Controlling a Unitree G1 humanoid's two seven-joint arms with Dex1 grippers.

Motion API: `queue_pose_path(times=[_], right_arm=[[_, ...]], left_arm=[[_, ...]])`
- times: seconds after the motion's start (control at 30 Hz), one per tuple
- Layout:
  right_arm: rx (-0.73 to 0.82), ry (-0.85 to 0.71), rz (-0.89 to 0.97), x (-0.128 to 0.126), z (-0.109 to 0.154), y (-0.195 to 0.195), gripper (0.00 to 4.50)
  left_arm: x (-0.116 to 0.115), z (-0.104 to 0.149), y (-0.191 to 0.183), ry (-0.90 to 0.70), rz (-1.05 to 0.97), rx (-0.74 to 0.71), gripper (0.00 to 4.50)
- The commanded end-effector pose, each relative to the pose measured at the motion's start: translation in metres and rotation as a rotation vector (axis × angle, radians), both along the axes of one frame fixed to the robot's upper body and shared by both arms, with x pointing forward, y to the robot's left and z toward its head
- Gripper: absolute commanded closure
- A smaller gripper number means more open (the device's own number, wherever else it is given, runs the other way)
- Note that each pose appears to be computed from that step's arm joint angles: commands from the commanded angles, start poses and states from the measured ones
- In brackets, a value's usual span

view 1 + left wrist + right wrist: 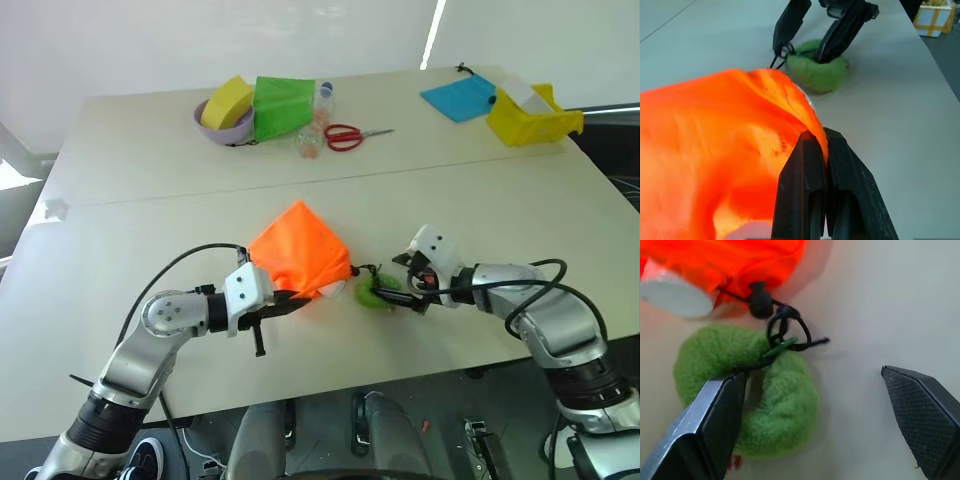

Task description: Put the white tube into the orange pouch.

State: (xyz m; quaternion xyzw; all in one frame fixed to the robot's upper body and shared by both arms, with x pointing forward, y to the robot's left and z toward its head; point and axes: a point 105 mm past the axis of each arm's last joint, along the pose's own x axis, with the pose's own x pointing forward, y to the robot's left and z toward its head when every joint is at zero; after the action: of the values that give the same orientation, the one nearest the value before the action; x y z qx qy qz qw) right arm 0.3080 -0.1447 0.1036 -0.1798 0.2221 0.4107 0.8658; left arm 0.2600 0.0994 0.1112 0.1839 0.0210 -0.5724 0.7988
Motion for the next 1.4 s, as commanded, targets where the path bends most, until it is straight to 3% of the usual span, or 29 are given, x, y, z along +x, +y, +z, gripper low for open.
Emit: queue_pose_path(times=[0.03, 0.27, 0.6, 0.87, 1.0, 1.33, 1.4], right_arm=[[-0.018, -0.008, 0.007, 0.000, -0.001, -0.001, 0.83], [-0.033, 0.029, 0.055, -0.013, 0.002, -0.010, 4.43], [-0.064, 0.101, 0.162, -0.040, 0.009, -0.030, 4.48], [-0.099, 0.165, 0.200, -0.060, 0.008, -0.044, 4.48], [-0.116, 0.125, 0.145, -0.050, 0.010, -0.053, 4.48], [-0.145, 0.076, 0.112, -0.037, 0.006, -0.060, 4.48], [-0.145, 0.071, 0.108, -0.036, 0.006, -0.060, 4.50]], left_arm=[[-0.002, 0.011, 0.005, -0.039, -0.011, -0.017, 4.50], [-0.005, 0.013, 0.017, -0.037, -0.024, 0.014, 4.50], [-0.006, 0.010, 0.035, -0.036, -0.050, 0.067, 4.50], [-0.022, 0.004, 0.012, 0.004, -0.112, 0.033, 4.50], [-0.032, -0.008, 0.002, 0.051, -0.121, 0.037, 4.50], [-0.012, -0.023, 0.010, 0.121, 0.009, 0.013, 4.50], [-0.008, -0.019, 0.011, 0.114, 0.021, -0.018, 3.91]])
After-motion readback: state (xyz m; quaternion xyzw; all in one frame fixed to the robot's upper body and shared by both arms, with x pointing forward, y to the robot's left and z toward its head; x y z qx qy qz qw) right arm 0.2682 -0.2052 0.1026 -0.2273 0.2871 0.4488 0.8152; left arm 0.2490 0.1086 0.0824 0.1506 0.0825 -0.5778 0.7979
